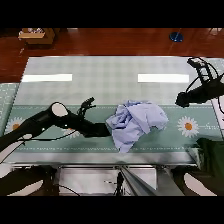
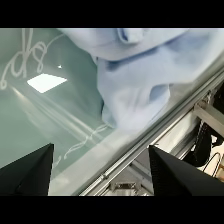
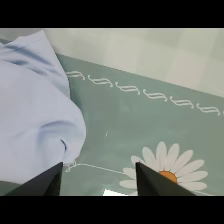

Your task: Fold the shirts.

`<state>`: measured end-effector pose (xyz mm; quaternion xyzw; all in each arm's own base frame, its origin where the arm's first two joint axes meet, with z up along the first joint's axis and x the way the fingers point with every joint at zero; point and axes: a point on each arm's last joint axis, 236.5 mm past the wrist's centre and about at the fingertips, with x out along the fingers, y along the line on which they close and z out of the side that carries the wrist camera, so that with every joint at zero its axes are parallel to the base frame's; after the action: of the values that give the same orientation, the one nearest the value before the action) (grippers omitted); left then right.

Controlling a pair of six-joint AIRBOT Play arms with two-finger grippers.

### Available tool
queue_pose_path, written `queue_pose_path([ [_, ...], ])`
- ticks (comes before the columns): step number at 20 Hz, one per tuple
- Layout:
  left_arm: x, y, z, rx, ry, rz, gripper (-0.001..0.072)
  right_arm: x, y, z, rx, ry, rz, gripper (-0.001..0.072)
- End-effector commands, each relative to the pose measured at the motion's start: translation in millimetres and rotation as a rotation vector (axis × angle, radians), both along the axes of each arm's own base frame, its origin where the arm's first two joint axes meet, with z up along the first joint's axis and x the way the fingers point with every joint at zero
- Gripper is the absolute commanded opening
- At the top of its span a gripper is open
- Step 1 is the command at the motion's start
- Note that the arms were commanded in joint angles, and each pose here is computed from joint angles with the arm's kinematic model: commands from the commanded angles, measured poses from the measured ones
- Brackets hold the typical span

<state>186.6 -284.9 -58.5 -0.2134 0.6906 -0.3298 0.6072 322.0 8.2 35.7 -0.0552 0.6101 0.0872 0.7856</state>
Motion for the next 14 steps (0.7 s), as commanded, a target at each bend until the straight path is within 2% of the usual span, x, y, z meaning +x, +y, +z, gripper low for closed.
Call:
queue_pose_path([
  [1,3,-24,-15,-0.03,0.02,0.04,0.0712,3,0,1,0.002,-0.014,-0.006,0.0539],
  [4,7,-46,-18,-0.074,0.031,0.034,0.0712,3,0,0,0.005,-0.013,-0.016,0.0539],
  [8,1,-71,-29,-0.07,0.063,-0.017,0.0708,3,2,1,0.015,-0.011,-0.023,0.0541],
  [9,-1,-77,-31,-0.068,0.079,-0.023,0.0676,3,6,1,0.029,-0.012,-0.014,0.0559],
  [10,-4,-82,-32,-0.074,0.095,-0.038,0.0478,3,13,2,0.056,-0.015,0.009,0.0601],
  [11,-7,-84,-31,-0.079,0.11,-0.049,0.0235,4,20,3,0.079,-0.019,0.027,0.0601],
  [12,-9,-85,-30,-0.085,0.121,-0.062,0.0098,4,21,3,0.085,-0.02,0.033,0.0601],
  [14,-11,-85,-27,-0.094,0.122,-0.076,0.009,4,18,-2,0.112,-0.002,0.003,0.0601],
])
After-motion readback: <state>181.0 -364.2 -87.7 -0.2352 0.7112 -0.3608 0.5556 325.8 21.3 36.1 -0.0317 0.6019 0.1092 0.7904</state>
